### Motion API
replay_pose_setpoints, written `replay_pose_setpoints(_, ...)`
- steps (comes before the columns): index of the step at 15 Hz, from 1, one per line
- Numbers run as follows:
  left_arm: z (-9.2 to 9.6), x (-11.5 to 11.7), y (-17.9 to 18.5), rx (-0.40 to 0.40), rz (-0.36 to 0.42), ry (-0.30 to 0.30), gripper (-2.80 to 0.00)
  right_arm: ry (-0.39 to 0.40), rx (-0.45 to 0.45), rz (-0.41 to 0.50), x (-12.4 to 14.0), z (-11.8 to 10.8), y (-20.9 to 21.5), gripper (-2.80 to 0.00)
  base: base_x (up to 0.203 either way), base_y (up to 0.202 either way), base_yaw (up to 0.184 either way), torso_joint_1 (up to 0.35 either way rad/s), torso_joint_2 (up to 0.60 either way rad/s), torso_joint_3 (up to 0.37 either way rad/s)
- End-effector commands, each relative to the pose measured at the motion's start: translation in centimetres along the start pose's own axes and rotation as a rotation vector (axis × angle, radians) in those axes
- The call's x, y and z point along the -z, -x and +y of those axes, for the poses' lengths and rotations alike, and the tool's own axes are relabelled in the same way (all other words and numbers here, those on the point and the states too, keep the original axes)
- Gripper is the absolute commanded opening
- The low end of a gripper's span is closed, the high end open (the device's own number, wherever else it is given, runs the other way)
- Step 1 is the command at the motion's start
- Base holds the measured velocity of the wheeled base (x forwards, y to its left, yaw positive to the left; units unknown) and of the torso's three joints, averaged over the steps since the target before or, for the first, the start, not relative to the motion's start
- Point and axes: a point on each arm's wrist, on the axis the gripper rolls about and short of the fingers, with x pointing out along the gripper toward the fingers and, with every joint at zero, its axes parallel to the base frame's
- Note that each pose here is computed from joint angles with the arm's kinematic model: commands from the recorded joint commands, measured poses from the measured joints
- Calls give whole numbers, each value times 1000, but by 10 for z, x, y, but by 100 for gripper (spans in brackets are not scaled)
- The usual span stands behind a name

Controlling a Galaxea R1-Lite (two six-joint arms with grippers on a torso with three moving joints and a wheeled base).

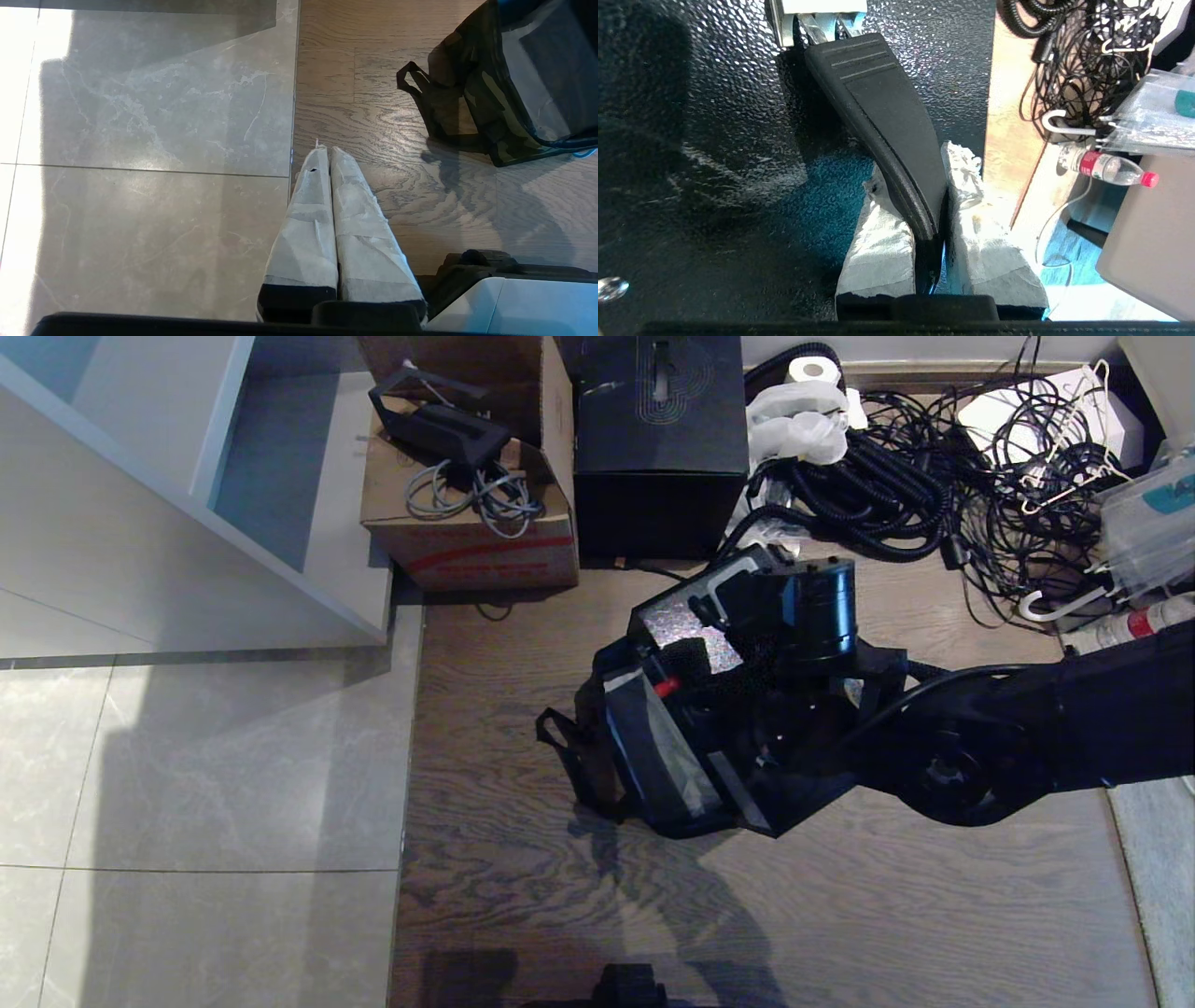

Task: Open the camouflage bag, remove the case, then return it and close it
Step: Place the black box back

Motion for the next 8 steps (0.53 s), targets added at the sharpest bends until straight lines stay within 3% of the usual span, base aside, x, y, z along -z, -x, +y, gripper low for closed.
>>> replay_pose_setpoints(1, 0, 0, 0, 0, 0, 1, -280, 6, -2, 0, -2, 10, 1, -280, 0, 0, 0, 0, 0, 0)
replay_pose_setpoints(8, 0, 0, 0, 0, 0, 1, -280, 16, -11, 0, -5, 35, 5, -280, 0, 0, 0, 0, 0, 0)
